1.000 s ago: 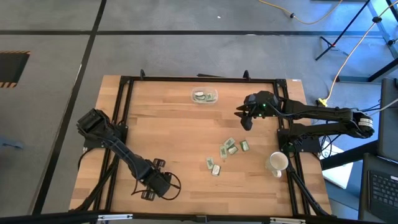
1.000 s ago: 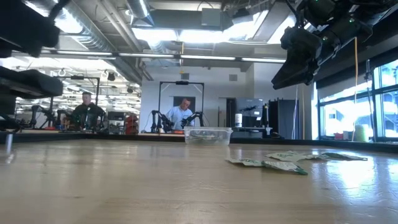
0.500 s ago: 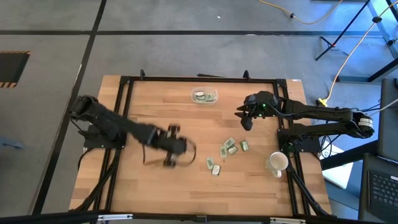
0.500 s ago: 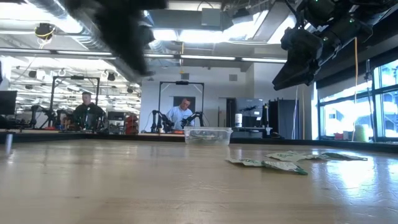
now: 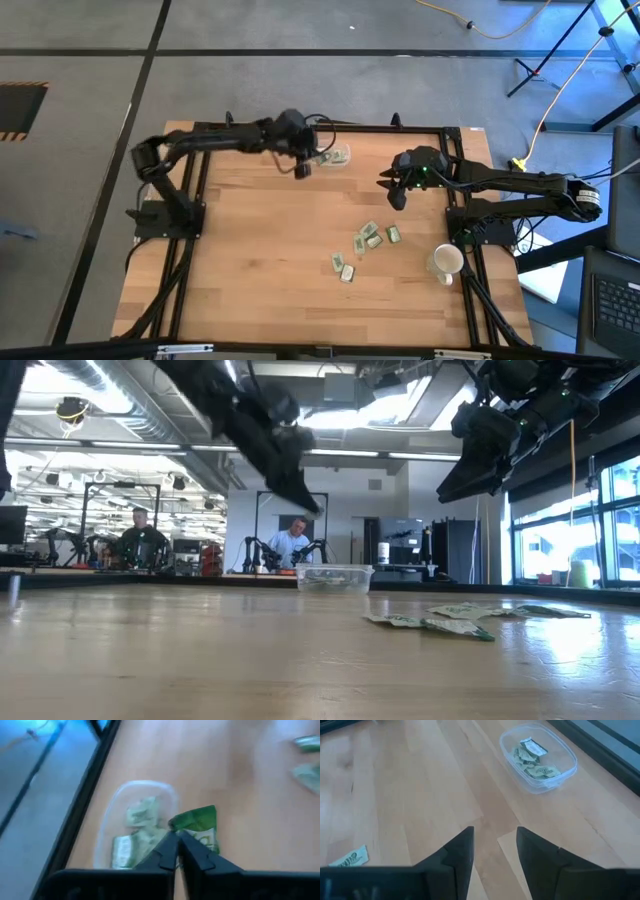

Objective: Pick and place items into bin
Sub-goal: Put the green stevia packet into the transparent bin

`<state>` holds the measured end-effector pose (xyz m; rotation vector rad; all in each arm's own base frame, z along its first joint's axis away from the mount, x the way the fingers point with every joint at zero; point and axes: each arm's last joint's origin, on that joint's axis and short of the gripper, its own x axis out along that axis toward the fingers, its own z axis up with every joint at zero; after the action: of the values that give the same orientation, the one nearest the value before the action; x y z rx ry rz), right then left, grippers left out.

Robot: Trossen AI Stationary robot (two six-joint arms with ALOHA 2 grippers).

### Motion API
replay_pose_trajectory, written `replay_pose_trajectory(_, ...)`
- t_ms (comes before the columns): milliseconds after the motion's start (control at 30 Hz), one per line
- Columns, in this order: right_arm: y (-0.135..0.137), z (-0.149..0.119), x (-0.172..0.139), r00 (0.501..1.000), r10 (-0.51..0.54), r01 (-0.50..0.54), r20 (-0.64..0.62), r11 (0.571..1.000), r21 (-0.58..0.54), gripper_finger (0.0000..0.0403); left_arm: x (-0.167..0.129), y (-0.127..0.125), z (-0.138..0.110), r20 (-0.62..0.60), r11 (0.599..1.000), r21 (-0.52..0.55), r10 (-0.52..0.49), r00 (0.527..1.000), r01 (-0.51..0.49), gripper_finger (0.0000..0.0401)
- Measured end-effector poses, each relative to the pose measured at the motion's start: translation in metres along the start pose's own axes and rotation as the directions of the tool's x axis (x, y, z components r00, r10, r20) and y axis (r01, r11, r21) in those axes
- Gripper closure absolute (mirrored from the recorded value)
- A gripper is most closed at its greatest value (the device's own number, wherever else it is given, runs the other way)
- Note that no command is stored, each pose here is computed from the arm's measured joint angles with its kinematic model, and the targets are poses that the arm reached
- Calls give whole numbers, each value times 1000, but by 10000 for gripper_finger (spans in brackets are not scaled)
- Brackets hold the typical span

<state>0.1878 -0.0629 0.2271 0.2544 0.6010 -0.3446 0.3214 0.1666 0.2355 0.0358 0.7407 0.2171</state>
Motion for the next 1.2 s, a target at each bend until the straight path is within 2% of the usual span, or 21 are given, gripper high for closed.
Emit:
replay_pose_trajectory(100,0,0,0,1000,0,0,1,1000,0,251,24,25,-13,-45,1000,-19,-22,999,21,394)
replay_pose_trajectory(300,0,0,0,1000,0,0,0,1000,3,251,60,50,-21,-124,998,-38,36,992,-41,390)
replay_pose_trajectory(567,0,-1,0,1000,-2,2,-13,1000,4,251,74,52,-16,-138,999,17,41,990,-39,386)
replay_pose_trajectory(767,0,-1,0,1000,-2,2,-13,1000,4,251,74,48,-18,-174,999,16,33,984,-30,355)
replay_pose_trajectory(867,0,-1,0,1000,-1,1,-11,1000,-8,251,72,48,-18,-176,999,16,32,984,-30,338)
replay_pose_trajectory(967,1,-1,0,1000,11,-12,-11,998,-67,251,59,49,-9,-149,998,23,54,987,-51,327)
replay_pose_trajectory(1100,10,7,-6,998,57,-59,-27,993,-101,251,27,45,8,-94,999,25,41,995,-39,325)
replay_pose_trajectory(1200,20,15,-16,992,74,-86,-103,989,-117,253,-5,36,19,-6,999,35,3,1000,-3,328)
